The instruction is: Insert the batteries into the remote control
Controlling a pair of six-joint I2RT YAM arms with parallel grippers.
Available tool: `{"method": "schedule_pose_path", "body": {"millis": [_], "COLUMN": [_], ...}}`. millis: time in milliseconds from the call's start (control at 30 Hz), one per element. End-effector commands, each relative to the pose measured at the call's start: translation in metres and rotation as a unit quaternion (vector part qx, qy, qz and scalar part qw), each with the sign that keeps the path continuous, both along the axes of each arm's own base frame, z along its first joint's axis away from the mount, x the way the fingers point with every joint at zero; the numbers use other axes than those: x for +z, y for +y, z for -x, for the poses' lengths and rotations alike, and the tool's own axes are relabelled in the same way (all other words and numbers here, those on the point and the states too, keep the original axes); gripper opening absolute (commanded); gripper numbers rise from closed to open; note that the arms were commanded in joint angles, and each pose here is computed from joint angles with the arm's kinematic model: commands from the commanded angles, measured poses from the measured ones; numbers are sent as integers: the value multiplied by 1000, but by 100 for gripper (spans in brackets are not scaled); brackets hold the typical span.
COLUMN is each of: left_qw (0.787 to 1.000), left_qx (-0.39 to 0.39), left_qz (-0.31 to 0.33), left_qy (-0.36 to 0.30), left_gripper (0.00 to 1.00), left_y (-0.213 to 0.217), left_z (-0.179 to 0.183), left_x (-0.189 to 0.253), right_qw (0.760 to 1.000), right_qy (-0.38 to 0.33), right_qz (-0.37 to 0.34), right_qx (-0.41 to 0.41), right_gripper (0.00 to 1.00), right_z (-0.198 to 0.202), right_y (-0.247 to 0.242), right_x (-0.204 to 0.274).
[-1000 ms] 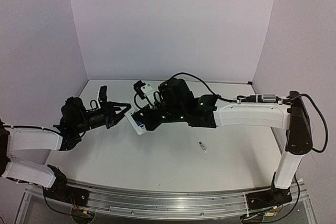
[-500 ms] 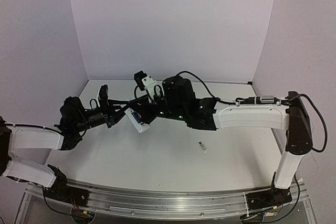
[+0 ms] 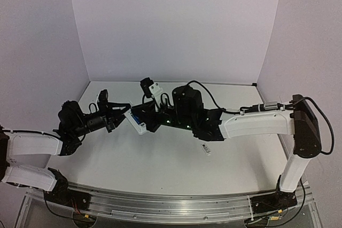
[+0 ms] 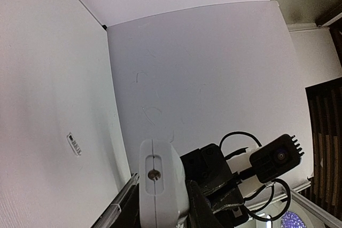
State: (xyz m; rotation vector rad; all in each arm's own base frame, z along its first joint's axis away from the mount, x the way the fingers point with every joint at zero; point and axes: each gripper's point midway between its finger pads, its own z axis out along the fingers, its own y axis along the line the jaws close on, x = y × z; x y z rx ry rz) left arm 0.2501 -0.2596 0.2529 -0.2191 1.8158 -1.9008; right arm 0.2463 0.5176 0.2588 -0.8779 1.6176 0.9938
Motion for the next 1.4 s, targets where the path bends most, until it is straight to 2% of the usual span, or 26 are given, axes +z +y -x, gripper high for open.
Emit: {"method": "schedule_pose_path", "body": {"millis": [0,567,1133,1367], "left_qw": [991,990,990,989], "left_qx": [-14,-4,-38,-46], "left_qz": [85,86,65,65], "left_qy": [-99,-111,-123,-125], "left_gripper": [0,0,0,0], "left_y": [10,15,1,0], "left_z": [21,23,22,24], "left_x": [73,78,82,83], "right_qw": [999,987,986,985], "right_qy": [25,94,88,80], "right_qz": [46,130,130,138], "right_qx": [-10,6,-59,-60], "right_gripper": [0,0,8,10], "right_z": [0,24,-7,-9], "right_y": [-13,-37,-25,-24], "right_x": [-31,-72,-67,-72]}}
